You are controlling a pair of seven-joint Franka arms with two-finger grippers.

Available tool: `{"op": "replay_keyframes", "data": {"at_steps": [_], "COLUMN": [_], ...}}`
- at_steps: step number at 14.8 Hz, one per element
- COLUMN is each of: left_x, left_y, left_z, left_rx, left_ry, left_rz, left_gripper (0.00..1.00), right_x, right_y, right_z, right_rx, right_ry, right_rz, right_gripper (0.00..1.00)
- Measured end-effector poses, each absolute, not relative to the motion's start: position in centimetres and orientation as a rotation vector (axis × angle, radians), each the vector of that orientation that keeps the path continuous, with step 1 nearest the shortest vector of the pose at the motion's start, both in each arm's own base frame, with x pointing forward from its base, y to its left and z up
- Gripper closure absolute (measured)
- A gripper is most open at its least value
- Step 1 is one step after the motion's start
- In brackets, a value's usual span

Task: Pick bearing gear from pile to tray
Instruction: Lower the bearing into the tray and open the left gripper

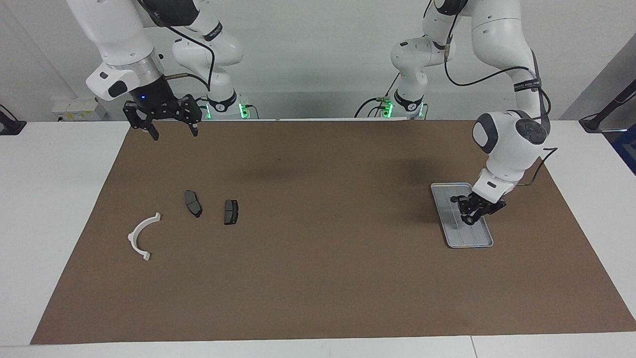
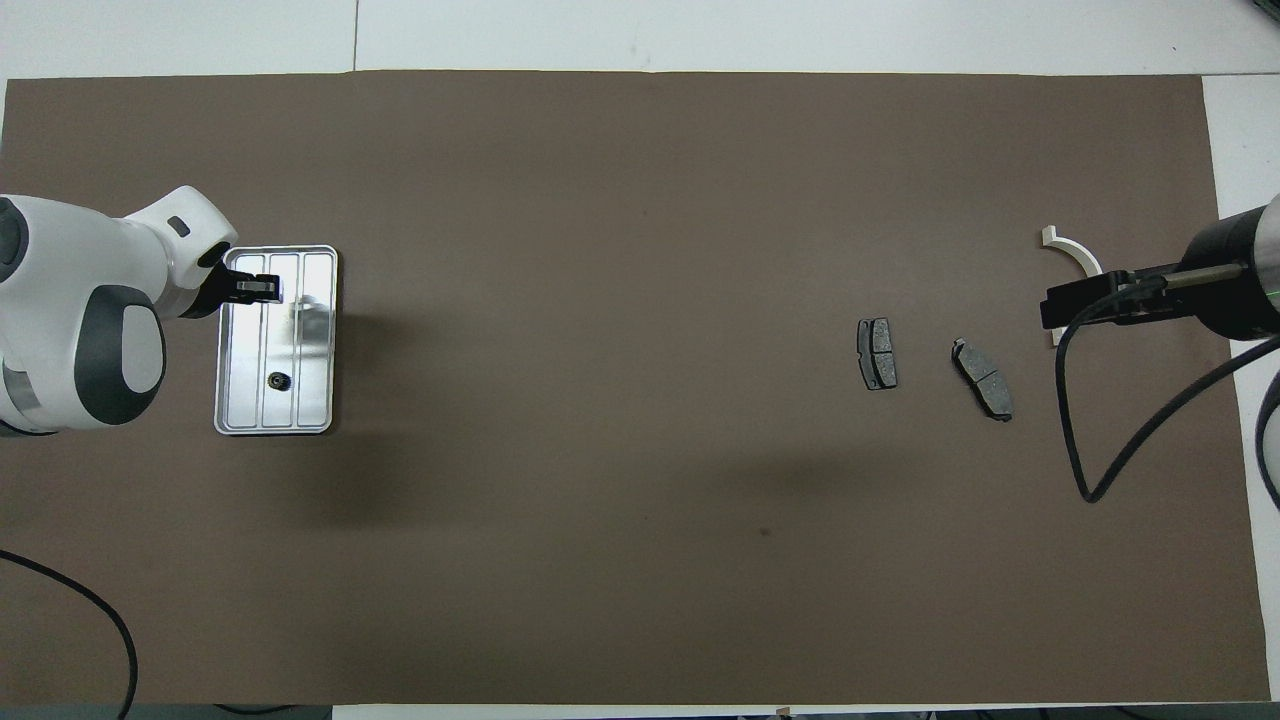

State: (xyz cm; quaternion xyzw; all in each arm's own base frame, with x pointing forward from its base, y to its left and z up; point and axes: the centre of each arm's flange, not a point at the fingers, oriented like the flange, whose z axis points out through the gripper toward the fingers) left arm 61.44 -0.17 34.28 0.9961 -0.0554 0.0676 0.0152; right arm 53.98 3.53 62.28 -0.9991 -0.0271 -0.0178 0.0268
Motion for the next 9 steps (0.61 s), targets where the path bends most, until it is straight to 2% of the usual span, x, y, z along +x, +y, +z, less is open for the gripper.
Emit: {"op": "replay_keyframes", "data": {"at_steps": [9], "left_x": [60.9], "left_y": [1.4], "left_z": [31.1], "left_rx": [3.096], "left_ry": [-0.181], "left_rz": [0.247], "left_gripper": [0.65], "right_x": [54.0], "right_y": [3.5], "right_z": [62.3], "right_rx": [-3.086], "right_ry": [-0.084], "right_rz": [-0.055], "right_gripper": [0.00]}}
